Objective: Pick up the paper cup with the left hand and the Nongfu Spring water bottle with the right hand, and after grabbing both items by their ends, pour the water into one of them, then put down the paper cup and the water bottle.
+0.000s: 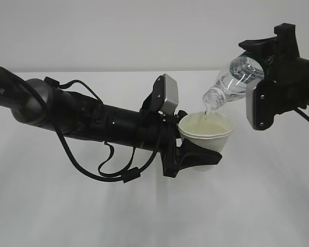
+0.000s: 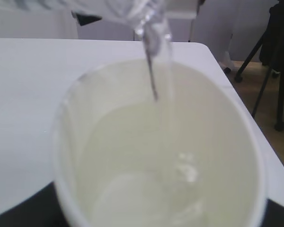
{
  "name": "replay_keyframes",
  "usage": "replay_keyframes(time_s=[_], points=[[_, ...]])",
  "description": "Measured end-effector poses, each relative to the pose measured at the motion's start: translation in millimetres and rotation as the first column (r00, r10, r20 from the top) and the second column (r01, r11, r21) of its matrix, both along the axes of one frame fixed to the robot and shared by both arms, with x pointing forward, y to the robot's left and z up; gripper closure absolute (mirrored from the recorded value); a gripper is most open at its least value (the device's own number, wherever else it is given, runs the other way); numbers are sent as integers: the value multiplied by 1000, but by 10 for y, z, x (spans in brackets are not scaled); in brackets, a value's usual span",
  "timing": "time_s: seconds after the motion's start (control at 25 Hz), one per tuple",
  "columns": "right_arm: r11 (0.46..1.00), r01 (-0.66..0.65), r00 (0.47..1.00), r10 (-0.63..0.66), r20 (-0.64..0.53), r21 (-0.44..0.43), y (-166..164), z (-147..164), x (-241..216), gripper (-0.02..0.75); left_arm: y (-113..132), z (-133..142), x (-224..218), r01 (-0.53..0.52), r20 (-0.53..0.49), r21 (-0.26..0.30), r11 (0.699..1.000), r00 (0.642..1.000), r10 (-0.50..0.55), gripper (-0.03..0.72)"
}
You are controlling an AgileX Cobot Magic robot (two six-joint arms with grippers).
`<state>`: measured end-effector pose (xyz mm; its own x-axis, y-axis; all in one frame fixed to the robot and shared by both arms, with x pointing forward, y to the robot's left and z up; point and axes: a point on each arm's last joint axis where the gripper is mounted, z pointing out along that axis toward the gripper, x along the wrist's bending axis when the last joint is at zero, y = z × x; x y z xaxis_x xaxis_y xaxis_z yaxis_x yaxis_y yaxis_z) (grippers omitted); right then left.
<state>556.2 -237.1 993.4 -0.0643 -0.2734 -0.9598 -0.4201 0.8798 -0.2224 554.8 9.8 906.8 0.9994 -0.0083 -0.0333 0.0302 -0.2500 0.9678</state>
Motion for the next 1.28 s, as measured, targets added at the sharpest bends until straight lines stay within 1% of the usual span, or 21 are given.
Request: replay_keyframes(time_s=[0.64, 0.92, 1.08, 1.28], points=[[1000, 0, 1000, 0, 0, 0, 0, 0, 0, 237, 0, 0, 0, 0, 0, 0, 1000, 1000, 0, 253], [998, 12, 1000, -11, -26, 61, 0, 0, 0, 237, 0, 2, 2, -3, -1, -2, 1000, 1000, 3, 253], [996, 17, 999, -14, -39, 88, 5, 0, -1, 237, -3, 11, 14, -18, -10, -13, 1000, 1000, 18, 253], [993, -5, 999, 9, -36, 119, 86, 7, -23, 237, -5, 23, 29, -37, -19, -26, 999, 999, 36, 253]])
